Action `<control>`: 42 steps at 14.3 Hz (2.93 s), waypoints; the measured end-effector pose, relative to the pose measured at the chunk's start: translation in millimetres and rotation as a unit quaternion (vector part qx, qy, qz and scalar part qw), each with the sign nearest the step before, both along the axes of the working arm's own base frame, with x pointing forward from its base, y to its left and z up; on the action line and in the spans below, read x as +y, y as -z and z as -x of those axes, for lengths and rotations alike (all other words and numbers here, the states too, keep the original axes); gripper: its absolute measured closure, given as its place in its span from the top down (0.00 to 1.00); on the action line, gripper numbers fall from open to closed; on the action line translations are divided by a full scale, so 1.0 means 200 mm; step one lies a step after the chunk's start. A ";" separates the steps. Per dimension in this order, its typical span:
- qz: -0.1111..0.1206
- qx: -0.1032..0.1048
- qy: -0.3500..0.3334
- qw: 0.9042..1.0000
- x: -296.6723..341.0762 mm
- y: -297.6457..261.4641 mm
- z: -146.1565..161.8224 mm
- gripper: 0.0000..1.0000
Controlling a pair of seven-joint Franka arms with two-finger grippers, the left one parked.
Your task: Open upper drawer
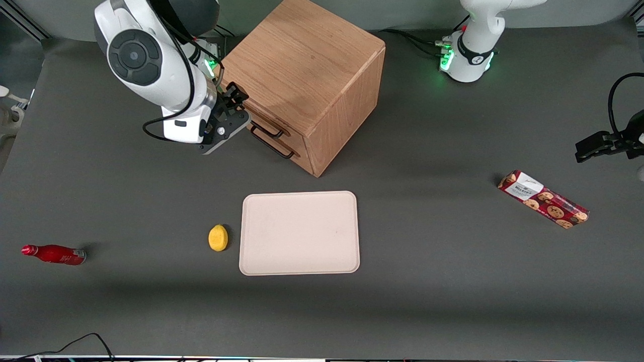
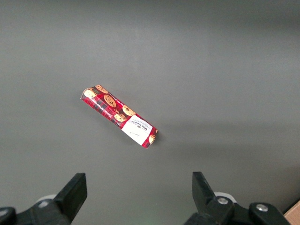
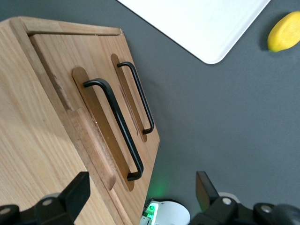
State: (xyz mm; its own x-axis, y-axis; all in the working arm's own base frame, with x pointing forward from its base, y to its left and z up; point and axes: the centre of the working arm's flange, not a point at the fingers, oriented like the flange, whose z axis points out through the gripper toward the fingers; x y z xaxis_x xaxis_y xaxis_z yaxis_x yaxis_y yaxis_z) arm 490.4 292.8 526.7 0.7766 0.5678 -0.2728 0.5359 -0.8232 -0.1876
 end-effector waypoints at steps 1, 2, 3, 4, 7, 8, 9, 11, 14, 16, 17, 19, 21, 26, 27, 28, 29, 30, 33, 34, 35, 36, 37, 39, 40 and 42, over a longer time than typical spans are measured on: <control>-0.008 0.011 0.002 1.000 0.01 0.03 0.01 1.00; -0.015 0.021 0.003 1.000 0.01 0.06 0.02 1.00; -0.018 0.026 0.001 0.999 0.01 0.10 0.02 1.00; -0.020 0.031 -0.002 0.999 0.00 0.14 0.02 1.00; -0.023 0.037 -0.009 0.999 -0.01 0.24 0.02 1.00; -0.022 0.040 -0.010 0.999 -0.02 0.27 0.03 1.00; -0.023 0.040 -0.013 0.999 -0.02 0.29 0.03 1.00; -0.026 0.043 -0.024 0.998 -0.02 0.36 0.02 1.00; -0.030 0.055 -0.027 0.998 -0.02 0.47 0.02 1.00; -0.026 0.064 -0.030 0.997 -0.02 0.53 0.02 1.00; -0.024 0.069 -0.031 0.997 -0.02 0.57 0.02 1.00; -0.019 0.077 -0.033 0.996 -0.02 0.62 0.01 1.00; -0.019 0.081 -0.033 0.996 -0.01 0.64 0.02 1.00; -0.023 0.084 -0.034 0.996 0.01 0.65 0.02 1.00; -0.022 0.086 -0.034 0.996 0.01 0.66 0.02 1.00; -0.021 0.087 -0.034 0.995 0.01 0.67 0.02 1.00; -0.020 0.089 -0.034 0.995 0.01 0.69 0.02 1.00; -0.018 0.090 -0.034 0.995 0.01 0.70 0.02 1.00; -0.019 0.090 -0.035 0.995 0.02 0.73 0.01 1.00; -0.021 0.088 -0.038 0.995 0.02 0.75 0.00 1.00; -0.023 0.086 -0.040 0.995 0.01 0.75 -0.01 1.00; -0.025 0.086 -0.042 0.995 0.00 0.76 -0.02 1.00; -0.027 0.084 -0.043 0.995 -0.01 0.76 -0.03 1.00; -0.033 0.079 -0.044 0.995 -0.04 0.76 -0.06 1.00; -0.035 0.078 -0.045 0.995 -0.06 0.76 -0.07 1.00; -0.040 0.075 -0.047 0.995 -0.08 0.75 -0.10 1.00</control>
State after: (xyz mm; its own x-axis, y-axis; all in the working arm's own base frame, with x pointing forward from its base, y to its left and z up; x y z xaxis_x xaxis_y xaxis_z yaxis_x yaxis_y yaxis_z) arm 509.5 276.1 375.9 0.6723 0.6610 -0.3333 0.5715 -0.7496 -0.3338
